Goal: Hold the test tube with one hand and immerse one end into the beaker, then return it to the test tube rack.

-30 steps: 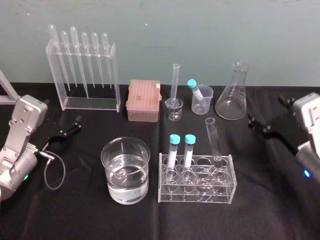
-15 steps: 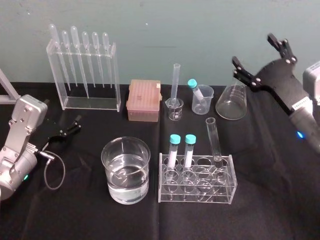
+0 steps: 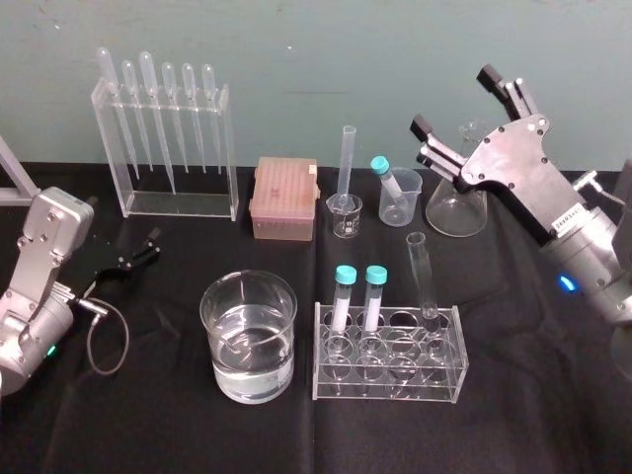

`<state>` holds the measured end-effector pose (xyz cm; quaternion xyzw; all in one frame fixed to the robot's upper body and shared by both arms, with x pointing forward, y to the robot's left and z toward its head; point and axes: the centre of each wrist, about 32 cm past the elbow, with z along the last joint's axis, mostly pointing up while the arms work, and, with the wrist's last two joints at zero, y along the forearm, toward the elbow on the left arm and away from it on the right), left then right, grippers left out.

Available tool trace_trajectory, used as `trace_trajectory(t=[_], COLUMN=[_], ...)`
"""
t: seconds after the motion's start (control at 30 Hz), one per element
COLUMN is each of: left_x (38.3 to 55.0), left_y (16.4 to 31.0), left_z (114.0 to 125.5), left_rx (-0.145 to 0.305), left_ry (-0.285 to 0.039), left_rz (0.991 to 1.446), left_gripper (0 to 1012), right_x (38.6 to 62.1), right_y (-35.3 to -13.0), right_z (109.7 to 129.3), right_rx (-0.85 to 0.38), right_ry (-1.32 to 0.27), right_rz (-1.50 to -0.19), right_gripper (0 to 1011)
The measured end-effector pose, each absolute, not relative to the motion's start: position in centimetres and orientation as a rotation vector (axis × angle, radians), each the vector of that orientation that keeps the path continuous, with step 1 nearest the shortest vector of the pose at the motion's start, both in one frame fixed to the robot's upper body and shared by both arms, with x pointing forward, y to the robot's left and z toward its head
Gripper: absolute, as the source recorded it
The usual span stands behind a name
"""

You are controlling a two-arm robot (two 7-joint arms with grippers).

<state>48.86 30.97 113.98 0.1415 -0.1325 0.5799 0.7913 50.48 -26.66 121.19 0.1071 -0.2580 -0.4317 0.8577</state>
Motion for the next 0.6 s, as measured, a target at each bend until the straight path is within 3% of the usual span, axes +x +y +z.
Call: trace_trajectory(t=[0.6], left_x=[48.9], left_y=[31.0], left_z=[114.0], left_rx=[0.305], left_ry=[-0.285], left_rz=[1.248], left_gripper=[1000], right_x=[47.3], right_y=[-24.8], right_z=[119.5], right_rx=[0.192], right_ry=[-0.381], right_rz=[-0.906], right_gripper=[1000])
